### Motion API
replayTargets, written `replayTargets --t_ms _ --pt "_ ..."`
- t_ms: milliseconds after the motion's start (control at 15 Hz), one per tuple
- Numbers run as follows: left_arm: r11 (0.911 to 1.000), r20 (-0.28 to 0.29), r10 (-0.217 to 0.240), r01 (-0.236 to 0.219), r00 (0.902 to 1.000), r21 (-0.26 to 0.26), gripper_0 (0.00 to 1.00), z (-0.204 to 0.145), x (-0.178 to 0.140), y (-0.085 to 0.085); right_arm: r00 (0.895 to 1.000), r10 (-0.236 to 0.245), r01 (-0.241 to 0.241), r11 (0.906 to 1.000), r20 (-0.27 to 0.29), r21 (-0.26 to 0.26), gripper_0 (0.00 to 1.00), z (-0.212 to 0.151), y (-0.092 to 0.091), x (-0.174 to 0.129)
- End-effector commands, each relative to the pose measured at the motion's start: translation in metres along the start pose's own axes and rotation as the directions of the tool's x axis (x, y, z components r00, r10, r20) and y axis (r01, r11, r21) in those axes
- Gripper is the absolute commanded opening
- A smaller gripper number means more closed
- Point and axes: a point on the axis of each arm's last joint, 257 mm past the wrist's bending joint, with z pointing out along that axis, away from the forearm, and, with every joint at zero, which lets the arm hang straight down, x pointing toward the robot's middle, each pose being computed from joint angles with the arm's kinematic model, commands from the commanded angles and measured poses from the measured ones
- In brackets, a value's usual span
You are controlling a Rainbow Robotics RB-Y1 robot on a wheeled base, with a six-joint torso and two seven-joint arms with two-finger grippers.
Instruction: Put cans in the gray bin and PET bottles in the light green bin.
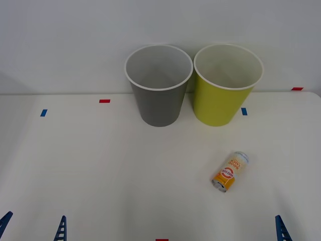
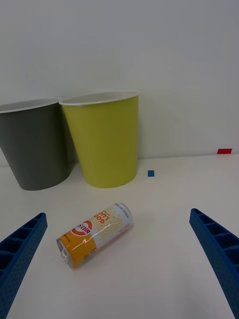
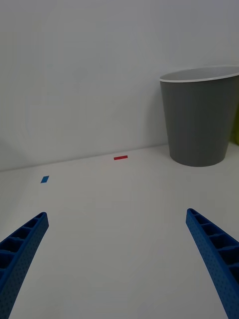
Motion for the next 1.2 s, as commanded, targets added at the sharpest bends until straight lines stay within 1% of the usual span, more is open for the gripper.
replayTargets --t_ms 67,1200 --pt "1.0000 0.000 0.000 0.000 1.0000 0.000 0.95 0.0000 0.0000 0.0000 1.000 0.000 0.000 1.0000 0.000 0.000 1.00 0.0000 0.0000 0.0000" --pt "1.0000 0.000 0.000 0.000 1.0000 0.000 0.95 0.0000 0.0000 0.0000 1.000 0.000 0.000 1.0000 0.000 0.000 1.00 0.0000 0.0000 0.0000"
